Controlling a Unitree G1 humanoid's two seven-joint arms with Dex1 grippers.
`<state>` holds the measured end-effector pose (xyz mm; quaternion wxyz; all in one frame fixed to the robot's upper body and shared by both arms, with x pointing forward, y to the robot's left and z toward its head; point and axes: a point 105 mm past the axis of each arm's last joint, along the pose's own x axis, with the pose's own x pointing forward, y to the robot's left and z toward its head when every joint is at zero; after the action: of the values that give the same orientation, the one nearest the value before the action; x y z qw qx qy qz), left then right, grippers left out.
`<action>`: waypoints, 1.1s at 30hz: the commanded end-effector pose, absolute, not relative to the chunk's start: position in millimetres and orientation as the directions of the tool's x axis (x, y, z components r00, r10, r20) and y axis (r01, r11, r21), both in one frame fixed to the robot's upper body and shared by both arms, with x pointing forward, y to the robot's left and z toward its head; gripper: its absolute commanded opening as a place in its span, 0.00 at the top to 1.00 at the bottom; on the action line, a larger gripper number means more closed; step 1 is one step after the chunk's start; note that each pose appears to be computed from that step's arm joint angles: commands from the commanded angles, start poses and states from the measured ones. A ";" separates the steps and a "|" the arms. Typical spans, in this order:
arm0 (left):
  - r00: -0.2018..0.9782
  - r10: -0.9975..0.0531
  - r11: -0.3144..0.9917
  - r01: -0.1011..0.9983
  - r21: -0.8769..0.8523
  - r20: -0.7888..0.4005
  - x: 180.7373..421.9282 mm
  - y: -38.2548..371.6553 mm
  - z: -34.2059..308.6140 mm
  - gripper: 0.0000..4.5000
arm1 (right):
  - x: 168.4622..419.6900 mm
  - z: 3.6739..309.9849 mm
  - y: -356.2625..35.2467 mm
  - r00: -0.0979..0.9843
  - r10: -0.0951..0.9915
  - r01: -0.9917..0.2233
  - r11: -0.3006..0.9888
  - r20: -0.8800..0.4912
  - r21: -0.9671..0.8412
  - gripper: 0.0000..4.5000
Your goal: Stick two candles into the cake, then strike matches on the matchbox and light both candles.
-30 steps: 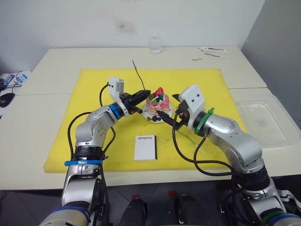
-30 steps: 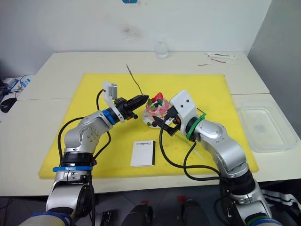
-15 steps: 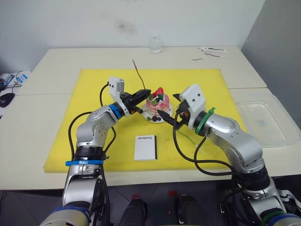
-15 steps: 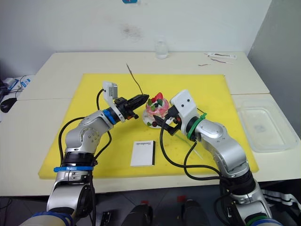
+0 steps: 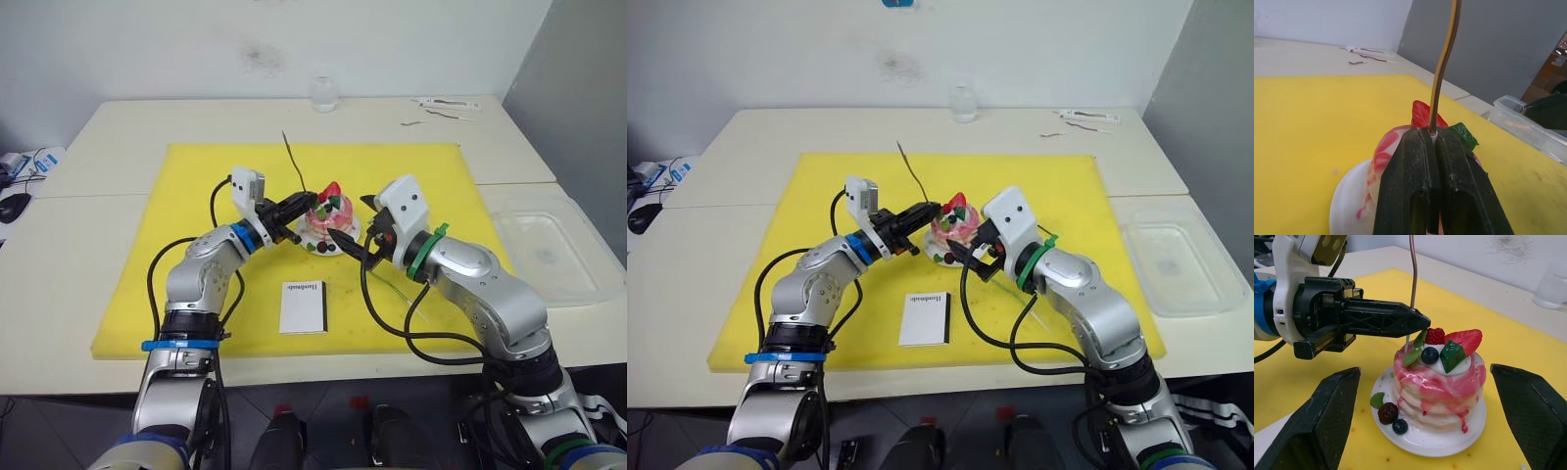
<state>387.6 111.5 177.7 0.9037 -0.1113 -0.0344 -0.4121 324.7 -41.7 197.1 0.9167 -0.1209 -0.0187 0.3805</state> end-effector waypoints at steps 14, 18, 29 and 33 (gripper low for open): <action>0.678 -0.700 0.637 0.735 -0.231 0.224 393.4 115.8 192.5 1.00 | 319.7 216.6 -40.7 0.702 0.712 -0.684 0.676 0.004 -0.274 0.01; 0.697 -0.677 0.641 0.716 -0.276 0.235 396.8 120.6 194.4 1.00 | 319.6 216.5 -40.6 0.702 0.712 -0.684 0.676 0.004 -0.273 0.01; 0.695 -0.683 0.637 0.718 -0.282 0.226 393.6 119.3 190.4 1.00 | 319.6 215.9 -39.1 0.698 0.716 -0.689 0.672 0.003 -0.271 0.01; 0.691 -0.686 0.630 0.721 -0.289 0.228 392.3 118.2 190.5 1.00 | 319.7 216.0 -39.1 0.697 0.717 -0.690 0.671 0.003 -0.272 0.01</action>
<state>396.2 122.3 178.1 0.9072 -0.1862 -0.0266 -0.3764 324.7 -41.6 196.6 0.9165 -0.1209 -0.0169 0.3808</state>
